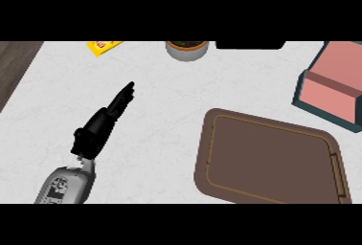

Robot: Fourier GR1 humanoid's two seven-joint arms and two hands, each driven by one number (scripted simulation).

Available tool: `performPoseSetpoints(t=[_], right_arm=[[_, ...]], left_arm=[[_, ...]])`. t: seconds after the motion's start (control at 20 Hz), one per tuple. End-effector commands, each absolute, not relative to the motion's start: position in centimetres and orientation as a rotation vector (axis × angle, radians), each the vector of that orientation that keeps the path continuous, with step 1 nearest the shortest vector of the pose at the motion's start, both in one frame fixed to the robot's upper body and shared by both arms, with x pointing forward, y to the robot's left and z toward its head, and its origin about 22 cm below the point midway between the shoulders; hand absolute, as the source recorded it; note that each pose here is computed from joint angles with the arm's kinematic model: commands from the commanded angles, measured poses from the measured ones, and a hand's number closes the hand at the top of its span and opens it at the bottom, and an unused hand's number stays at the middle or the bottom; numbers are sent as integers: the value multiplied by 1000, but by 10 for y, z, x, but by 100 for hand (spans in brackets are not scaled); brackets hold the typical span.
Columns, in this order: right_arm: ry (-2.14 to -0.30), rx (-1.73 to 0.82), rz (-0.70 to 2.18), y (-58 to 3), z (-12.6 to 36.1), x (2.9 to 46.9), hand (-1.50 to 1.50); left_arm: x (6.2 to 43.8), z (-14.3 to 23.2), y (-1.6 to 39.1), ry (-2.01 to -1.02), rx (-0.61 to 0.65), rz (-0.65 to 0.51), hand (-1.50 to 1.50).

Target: Pick the lemon from the tray and place it in the cardboard box

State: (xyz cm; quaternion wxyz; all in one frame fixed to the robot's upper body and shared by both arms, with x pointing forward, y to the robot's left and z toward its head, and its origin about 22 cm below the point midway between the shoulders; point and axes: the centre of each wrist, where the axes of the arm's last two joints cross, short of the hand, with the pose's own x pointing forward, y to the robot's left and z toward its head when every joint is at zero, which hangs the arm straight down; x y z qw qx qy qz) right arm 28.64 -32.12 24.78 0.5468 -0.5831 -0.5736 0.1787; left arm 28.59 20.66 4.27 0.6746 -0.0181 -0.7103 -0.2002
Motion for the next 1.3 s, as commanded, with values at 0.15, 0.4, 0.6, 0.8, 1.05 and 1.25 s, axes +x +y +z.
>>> performPoseSetpoints(t=[0.15,0.4,0.6,0.8,1.05,1.25], right_arm=[[-1321,-1398,378,-349,244,334,150],[-1291,-1440,367,-370,247,360,150],[-1227,-1472,468,-382,202,369,150],[-1164,-1459,496,-386,188,395,150],[-1138,-1351,394,-402,144,401,150],[-1111,-1195,271,-420,127,398,-150]], left_arm=[[275,54,210,-1613,-42,-453,0],[285,39,202,-1606,-46,-469,0],[286,44,190,-1599,-46,-455,0],[278,41,201,-1608,-56,-458,0],[279,45,184,-1608,-64,-470,0],[298,53,197,-1621,-36,-458,0]])
